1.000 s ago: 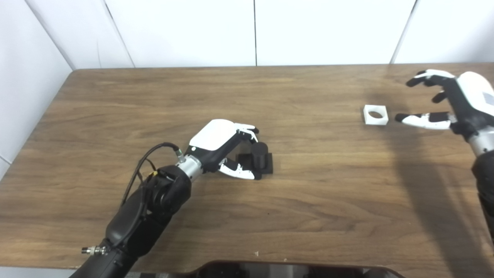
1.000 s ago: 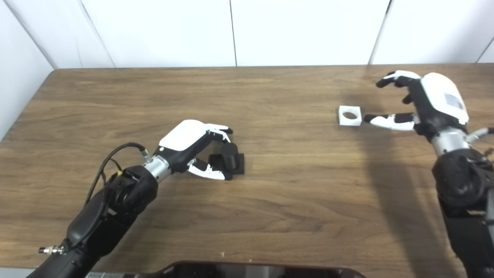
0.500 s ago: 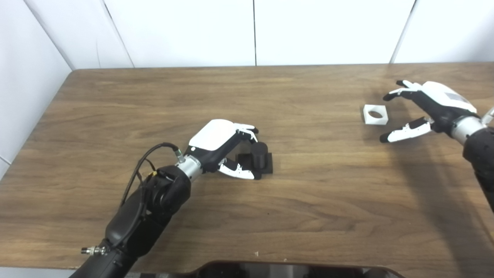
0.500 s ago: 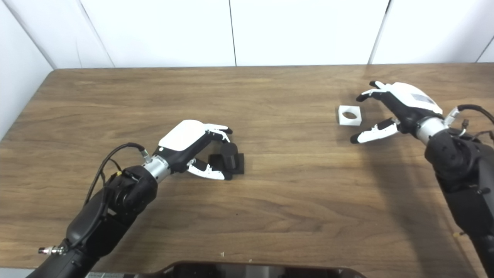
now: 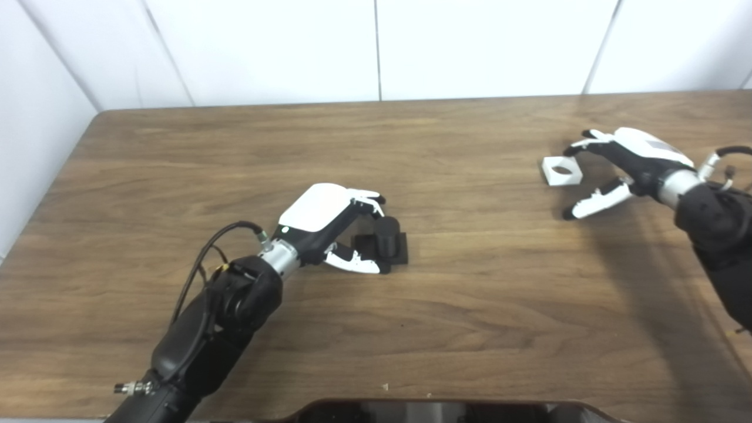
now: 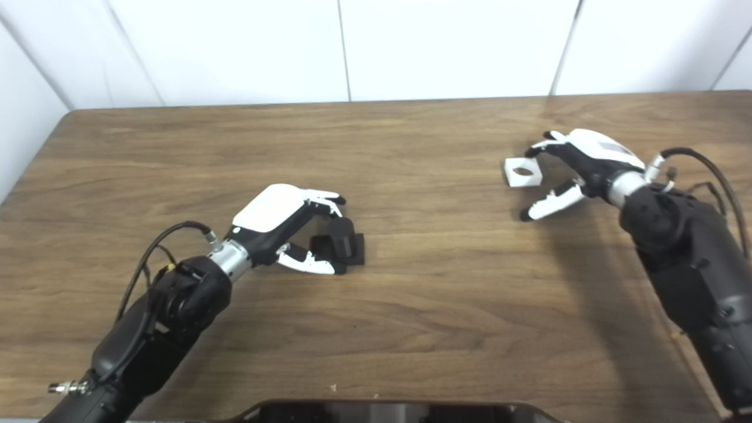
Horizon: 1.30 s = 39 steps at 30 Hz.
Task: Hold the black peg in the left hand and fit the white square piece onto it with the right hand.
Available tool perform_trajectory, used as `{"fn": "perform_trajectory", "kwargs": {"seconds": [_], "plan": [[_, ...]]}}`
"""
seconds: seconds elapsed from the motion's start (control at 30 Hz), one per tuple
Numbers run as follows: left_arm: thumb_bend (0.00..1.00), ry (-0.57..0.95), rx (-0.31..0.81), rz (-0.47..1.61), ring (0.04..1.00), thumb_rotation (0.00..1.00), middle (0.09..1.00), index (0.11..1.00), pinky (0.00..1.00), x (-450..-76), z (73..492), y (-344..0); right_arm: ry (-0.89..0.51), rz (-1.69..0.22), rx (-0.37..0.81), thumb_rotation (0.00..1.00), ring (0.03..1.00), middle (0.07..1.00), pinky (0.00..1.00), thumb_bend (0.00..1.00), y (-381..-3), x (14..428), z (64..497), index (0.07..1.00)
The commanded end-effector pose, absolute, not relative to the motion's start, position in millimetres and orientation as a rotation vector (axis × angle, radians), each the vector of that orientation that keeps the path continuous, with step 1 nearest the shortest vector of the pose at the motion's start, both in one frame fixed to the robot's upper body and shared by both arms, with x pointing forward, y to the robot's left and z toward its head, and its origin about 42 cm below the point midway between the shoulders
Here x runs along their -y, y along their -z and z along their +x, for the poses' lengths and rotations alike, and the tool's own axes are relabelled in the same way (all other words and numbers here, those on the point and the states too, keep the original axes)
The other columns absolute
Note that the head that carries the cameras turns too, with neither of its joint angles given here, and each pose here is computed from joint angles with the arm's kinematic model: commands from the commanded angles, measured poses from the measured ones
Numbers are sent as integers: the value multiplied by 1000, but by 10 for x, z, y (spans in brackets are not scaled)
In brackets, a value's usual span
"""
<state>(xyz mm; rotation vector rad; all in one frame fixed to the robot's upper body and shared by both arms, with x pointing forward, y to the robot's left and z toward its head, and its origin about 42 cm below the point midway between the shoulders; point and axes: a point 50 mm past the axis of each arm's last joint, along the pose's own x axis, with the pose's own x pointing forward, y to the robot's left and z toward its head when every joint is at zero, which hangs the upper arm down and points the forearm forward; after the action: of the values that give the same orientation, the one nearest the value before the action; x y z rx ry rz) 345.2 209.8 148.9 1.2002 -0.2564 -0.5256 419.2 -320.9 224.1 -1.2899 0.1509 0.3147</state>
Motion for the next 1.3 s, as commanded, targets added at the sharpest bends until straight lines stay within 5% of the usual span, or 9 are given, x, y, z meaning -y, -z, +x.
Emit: {"fn": "perform_trajectory", "kwargs": {"seconds": [0.0, 0.73, 1.27], "plan": [[800, 564, 52, 1339, 845, 258, 852, 576, 847, -2514, 3376, -1144, -260, -1314, -54, 339, 1000, 982, 948, 891, -2522, 3153, 4277, 831], [800, 576, 70, 1347, 836, 264, 854, 575, 826, -2580, 3396, -1122, -198, -1279, -1, 315, 972, 952, 950, 846, -2544, 3194, 4257, 807], [799, 575, 67, 1348, 836, 275, 853, 573, 822, -2593, 3380, -1116, -200, -1304, 6, 263, 913, 910, 822, 775, -2423, 3165, 4352, 770]]}}
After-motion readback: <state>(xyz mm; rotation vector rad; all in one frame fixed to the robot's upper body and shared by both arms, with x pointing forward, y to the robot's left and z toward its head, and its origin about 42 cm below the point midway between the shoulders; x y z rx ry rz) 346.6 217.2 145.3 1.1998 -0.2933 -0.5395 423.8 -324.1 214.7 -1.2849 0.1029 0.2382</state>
